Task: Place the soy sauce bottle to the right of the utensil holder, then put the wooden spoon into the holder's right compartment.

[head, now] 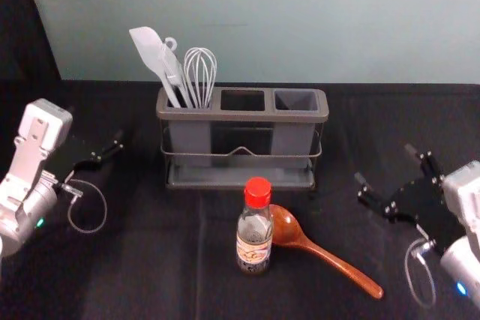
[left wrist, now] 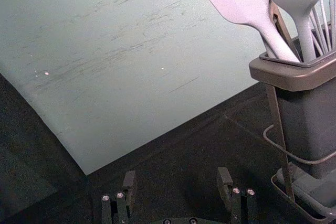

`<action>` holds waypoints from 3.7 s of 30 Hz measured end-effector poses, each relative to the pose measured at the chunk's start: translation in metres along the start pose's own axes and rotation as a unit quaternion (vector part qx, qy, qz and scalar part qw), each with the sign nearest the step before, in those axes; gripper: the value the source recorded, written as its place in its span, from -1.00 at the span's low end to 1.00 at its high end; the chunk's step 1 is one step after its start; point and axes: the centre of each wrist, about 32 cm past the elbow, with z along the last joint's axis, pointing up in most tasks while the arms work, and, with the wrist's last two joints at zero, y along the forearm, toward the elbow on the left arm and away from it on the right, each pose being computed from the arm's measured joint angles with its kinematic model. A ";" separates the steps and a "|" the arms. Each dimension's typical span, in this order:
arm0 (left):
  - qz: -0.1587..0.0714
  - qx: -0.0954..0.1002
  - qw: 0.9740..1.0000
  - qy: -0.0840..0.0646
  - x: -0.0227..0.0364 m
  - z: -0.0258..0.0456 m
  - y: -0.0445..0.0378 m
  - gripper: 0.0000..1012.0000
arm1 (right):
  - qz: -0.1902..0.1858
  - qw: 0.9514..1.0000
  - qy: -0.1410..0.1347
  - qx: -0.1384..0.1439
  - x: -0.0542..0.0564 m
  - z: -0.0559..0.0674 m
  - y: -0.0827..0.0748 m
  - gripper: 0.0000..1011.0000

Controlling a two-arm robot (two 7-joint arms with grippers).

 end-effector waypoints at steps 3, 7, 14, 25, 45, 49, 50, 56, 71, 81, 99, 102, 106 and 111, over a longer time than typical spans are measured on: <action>0.000 0.000 1.000 0.000 0.0000 0.0000 0.0000 0.98 | 0.013 1.000 0.013 0.013 -0.004 0.004 -0.009 0.98; 0.000 0.000 1.000 0.000 0.0000 0.0000 0.0000 0.98 | 0.038 0.998 0.033 0.029 -0.011 0.011 -0.018 0.98; 0.000 0.000 1.000 0.000 0.0000 0.0000 0.0000 0.98 | 0.083 0.994 0.061 0.047 -0.028 0.019 -0.022 0.98; 0.000 0.000 1.000 0.000 0.0000 0.0000 0.0000 0.98 | 0.143 0.984 0.082 0.073 -0.060 0.031 -0.019 0.98; 0.000 0.000 1.000 0.000 0.0000 0.0000 0.0000 0.98 | 0.184 0.973 0.108 0.091 -0.088 0.046 0.025 0.96; 0.000 0.000 1.000 0.000 0.0000 0.0000 0.0000 0.98 | 0.184 0.972 0.109 0.096 -0.091 0.048 0.028 0.81; 0.000 0.000 1.000 0.000 0.0000 0.0000 0.0000 0.98 | 0.184 0.972 0.108 0.096 -0.092 0.049 0.028 0.71; 0.000 0.000 1.000 0.000 0.0000 0.0000 0.0000 0.98 | 0.182 0.973 0.102 0.098 -0.092 0.049 0.027 0.40; 0.000 0.000 1.000 0.000 0.0000 0.0000 0.0000 0.98 | 0.174 0.973 0.112 0.099 -0.084 0.048 0.023 -0.23; 0.000 0.000 1.000 0.000 0.0000 0.0000 0.0000 0.98 | 0.180 0.967 0.136 0.116 -0.079 0.054 0.016 -0.23; 0.000 0.000 1.000 0.000 0.0000 0.0000 0.0000 0.98 | 0.168 0.966 0.153 0.124 -0.058 0.066 -0.004 -0.23; 0.000 0.000 1.000 0.000 0.0000 0.0000 0.0000 0.98 | 0.163 0.967 0.152 0.121 -0.053 0.066 -0.006 -0.23; 0.000 0.000 1.000 0.000 0.0000 0.0000 0.0000 0.98 | 0.153 0.971 0.144 0.115 -0.042 0.065 -0.009 -0.23; 0.000 0.000 1.000 0.000 0.0000 0.0000 0.0000 0.98 | 0.129 0.978 0.126 0.104 -0.027 0.062 -0.014 -0.23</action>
